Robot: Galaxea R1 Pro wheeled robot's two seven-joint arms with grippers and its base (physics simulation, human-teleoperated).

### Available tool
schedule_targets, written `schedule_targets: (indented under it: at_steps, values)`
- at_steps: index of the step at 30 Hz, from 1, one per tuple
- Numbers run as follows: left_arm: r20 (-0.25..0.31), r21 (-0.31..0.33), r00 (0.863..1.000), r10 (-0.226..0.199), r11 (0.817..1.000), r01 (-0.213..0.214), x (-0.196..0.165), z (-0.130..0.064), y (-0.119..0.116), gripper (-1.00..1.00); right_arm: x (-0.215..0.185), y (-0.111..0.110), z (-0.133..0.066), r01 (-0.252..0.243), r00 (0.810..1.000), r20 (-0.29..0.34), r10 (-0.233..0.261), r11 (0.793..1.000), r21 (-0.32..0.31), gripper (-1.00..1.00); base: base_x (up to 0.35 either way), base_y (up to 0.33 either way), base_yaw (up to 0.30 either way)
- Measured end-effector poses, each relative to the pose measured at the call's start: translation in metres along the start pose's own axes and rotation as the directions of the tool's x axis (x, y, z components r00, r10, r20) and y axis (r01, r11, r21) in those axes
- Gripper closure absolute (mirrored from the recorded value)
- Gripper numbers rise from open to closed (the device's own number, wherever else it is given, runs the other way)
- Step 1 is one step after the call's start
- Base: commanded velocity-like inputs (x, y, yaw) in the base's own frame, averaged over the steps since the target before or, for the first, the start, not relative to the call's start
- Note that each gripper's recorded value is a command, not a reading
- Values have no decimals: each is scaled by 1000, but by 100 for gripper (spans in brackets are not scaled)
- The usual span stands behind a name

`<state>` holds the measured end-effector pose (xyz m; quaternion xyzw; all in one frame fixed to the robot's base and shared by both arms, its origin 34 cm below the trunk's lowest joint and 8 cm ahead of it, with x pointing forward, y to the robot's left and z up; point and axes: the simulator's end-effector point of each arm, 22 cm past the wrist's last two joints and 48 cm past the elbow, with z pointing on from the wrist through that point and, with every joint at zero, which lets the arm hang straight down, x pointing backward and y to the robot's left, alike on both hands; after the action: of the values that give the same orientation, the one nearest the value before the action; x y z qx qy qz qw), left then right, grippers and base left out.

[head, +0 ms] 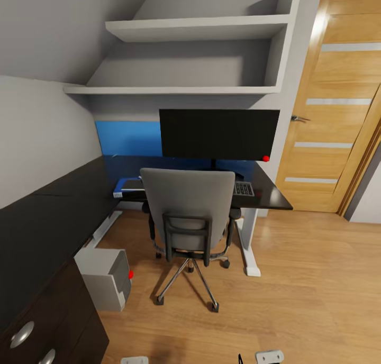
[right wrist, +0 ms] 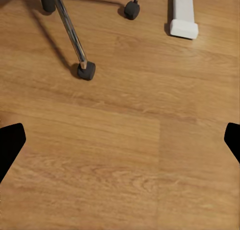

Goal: In the bedroom, organize the workspace by keeping the computer under the desk, ensuring the monitor is on the desk, placing the keyboard on the desk next to the monitor, placing the mouse on the desk next to the keyboard, moving the folder from the swivel chair onto the desk next to the mouse, stacking the notebook on top of the folder with the pen on top of the notebook, and positioning the swivel chair next to the desk.

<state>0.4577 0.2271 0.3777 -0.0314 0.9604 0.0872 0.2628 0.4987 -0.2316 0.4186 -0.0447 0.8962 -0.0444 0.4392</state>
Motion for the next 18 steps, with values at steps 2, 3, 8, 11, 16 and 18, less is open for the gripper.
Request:
schedule_targets:
  at_steps: [2, 3, 8, 11, 16, 18]
  values:
    - [1, -9, 1000, 4, 1000, -4, -3, -1, 9, -100, -4, 0, -2, 0, 1000, 0, 0, 1000, 0, -100, 0, 0, 0]
    - [1, -13, 1000, 7, 1000, -7, -4, -2, 14, -100, -5, -1, -3, 0, 1000, 0, 0, 1000, 0, -100, 0, 0, 0]
    - [1, -16, 1000, 14, 1000, -14, -11, -8, 19, -100, -14, -2, -8, 0, 1000, 0, 0, 1000, 0, -100, 0, 0, 0]
    - [2, -26, 1000, 17, 1000, -17, -15, -11, 28, -100, -19, -3, -11, 0, 1000, 0, 0, 1000, 0, -100, 0, 0, 0]
    - [5, -43, 1000, 23, 999, -23, -22, -17, 43, -100, -28, -4, -16, 0, 1000, -1, 0, 1000, 0, -100, 0, 0, 0]
    - [5, -44, 1000, 23, 999, -23, -25, -20, 44, -100, -31, -4, -18, 0, 1000, -1, 0, 1000, 0, -100, 0, 0, 0]
